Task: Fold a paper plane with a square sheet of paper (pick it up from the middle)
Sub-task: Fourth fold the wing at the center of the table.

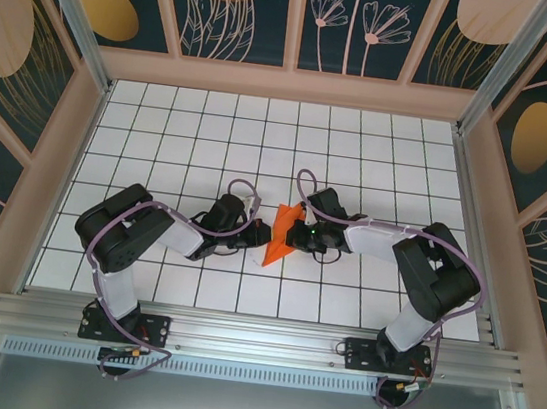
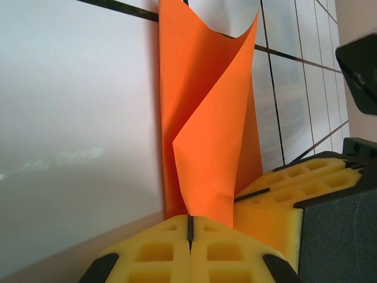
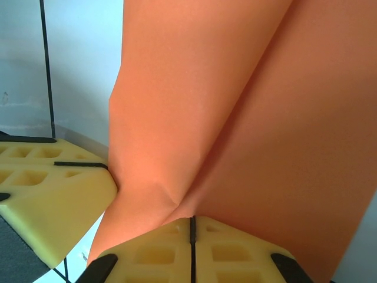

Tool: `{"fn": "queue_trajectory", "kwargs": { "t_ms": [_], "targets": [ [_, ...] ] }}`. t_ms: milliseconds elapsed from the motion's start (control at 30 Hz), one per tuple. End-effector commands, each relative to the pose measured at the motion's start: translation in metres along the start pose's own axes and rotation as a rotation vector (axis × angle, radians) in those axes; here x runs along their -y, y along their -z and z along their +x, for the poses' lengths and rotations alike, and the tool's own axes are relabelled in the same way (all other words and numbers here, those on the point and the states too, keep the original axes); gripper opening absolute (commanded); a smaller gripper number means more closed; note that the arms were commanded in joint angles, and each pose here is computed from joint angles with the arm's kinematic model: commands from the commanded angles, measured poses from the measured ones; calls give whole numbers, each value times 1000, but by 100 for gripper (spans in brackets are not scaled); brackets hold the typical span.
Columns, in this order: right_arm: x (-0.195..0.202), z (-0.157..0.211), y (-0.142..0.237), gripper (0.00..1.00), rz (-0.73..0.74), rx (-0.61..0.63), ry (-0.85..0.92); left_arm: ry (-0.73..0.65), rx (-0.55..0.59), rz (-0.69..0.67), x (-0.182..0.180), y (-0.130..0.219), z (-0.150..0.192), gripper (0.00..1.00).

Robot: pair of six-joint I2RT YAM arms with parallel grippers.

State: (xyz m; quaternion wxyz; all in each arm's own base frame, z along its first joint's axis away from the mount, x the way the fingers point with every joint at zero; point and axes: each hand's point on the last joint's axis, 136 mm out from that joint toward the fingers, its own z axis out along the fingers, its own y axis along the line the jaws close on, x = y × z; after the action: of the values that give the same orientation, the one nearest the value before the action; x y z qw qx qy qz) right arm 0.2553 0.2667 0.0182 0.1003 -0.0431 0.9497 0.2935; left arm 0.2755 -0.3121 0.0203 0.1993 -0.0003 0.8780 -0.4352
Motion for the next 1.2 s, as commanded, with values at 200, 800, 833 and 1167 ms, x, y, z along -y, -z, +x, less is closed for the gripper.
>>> {"fn": "queue_trajectory", "kwargs": {
  "t_ms": [200, 800, 833, 1167],
  "targets": [
    [-43, -2, 23, 8, -199, 34, -6, -9, -32, -100, -35, -2, 15, 0],
    [-29, 15, -15, 5, -189, -25, -69, 2, -32, -159, -47, -2, 17, 0],
    [-28, 16, -17, 4, -184, -28, -71, 3, -34, -162, -48, -2, 17, 0],
    [-33, 18, 6, 9, -210, 24, -65, -16, -27, -182, -48, -2, 12, 0]
  ]
}}
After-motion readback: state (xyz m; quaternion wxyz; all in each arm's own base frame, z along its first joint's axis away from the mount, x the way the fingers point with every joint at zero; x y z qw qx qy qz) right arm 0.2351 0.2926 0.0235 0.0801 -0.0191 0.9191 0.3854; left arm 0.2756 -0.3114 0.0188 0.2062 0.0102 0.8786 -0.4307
